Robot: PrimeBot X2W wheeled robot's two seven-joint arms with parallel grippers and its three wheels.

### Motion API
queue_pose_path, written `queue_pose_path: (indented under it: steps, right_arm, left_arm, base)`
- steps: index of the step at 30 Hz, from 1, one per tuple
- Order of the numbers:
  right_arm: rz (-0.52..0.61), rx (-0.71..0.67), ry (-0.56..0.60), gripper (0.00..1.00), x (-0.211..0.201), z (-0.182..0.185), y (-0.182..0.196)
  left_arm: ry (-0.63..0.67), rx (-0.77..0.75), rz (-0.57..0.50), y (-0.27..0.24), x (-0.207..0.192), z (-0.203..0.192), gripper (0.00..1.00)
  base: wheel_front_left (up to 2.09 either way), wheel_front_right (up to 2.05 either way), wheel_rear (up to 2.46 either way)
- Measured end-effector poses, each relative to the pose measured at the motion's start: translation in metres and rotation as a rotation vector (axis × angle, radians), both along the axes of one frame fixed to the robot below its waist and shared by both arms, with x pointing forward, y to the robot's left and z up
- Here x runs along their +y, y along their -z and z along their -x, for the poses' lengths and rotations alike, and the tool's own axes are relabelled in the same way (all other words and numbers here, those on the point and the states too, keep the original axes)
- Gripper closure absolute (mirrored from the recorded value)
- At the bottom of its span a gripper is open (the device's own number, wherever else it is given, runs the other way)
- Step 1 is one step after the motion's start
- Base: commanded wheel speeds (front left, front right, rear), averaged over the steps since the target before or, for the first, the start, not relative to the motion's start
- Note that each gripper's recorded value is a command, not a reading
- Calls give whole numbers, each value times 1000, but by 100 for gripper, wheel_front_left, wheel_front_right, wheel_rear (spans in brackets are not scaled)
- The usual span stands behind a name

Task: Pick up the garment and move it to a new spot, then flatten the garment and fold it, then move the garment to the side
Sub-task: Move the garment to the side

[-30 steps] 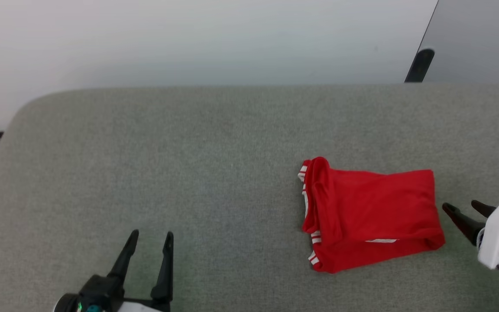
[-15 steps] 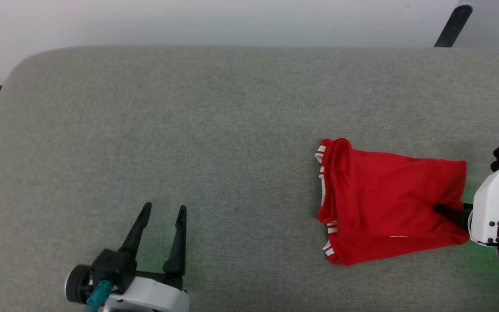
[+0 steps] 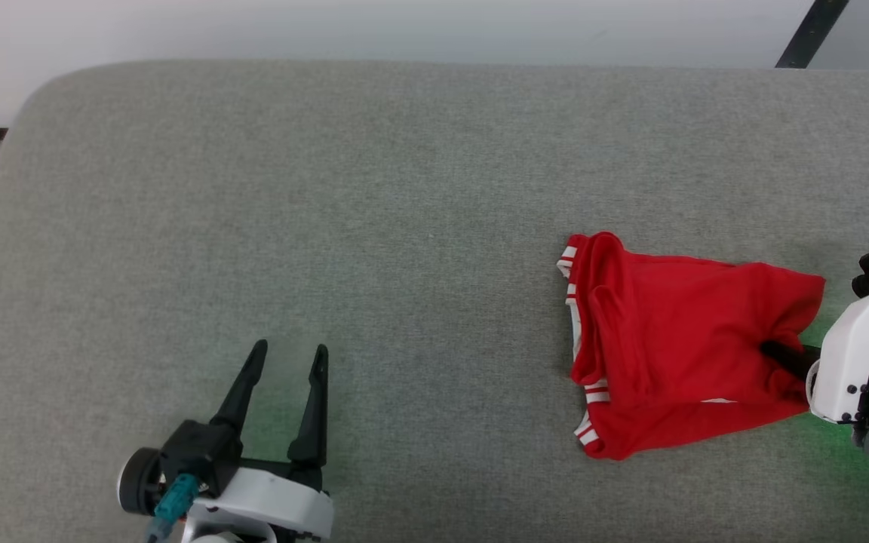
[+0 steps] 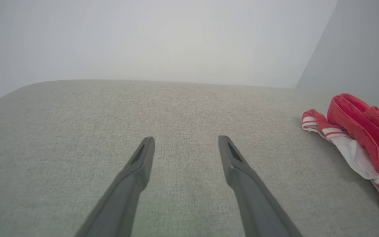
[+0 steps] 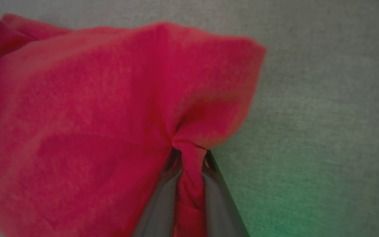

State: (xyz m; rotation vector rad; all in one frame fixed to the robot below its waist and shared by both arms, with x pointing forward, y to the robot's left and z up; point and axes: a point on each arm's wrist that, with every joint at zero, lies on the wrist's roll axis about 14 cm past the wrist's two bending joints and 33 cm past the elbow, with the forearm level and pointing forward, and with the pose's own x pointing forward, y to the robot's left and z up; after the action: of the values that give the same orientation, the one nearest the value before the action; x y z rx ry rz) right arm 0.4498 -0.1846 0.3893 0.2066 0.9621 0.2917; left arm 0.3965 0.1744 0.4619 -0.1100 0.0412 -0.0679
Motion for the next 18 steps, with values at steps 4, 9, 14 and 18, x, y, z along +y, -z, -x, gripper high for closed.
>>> queue_pose_path:
  steps: [4,9,14,18]
  right_arm:
    - [-36,-48,46,100,-6,0,-6]
    - [-28,-123,143,100,-42,0,-18]
    - [18,-197,253,100,-93,2,-34]
    - [89,-256,326,100,-135,2,-51]
  left_arm:
    - [19,-17,3,-5,-6,-5,0]
    - [66,-54,10,-15,-21,-14,0]
    - [134,-110,10,-29,-42,-32,0]
    - [196,-151,2,-38,-60,-47,0]
  base:
    - [0,0,0]
    - [0,0,0]
    - [0,0,0]
    - [0,0,0]
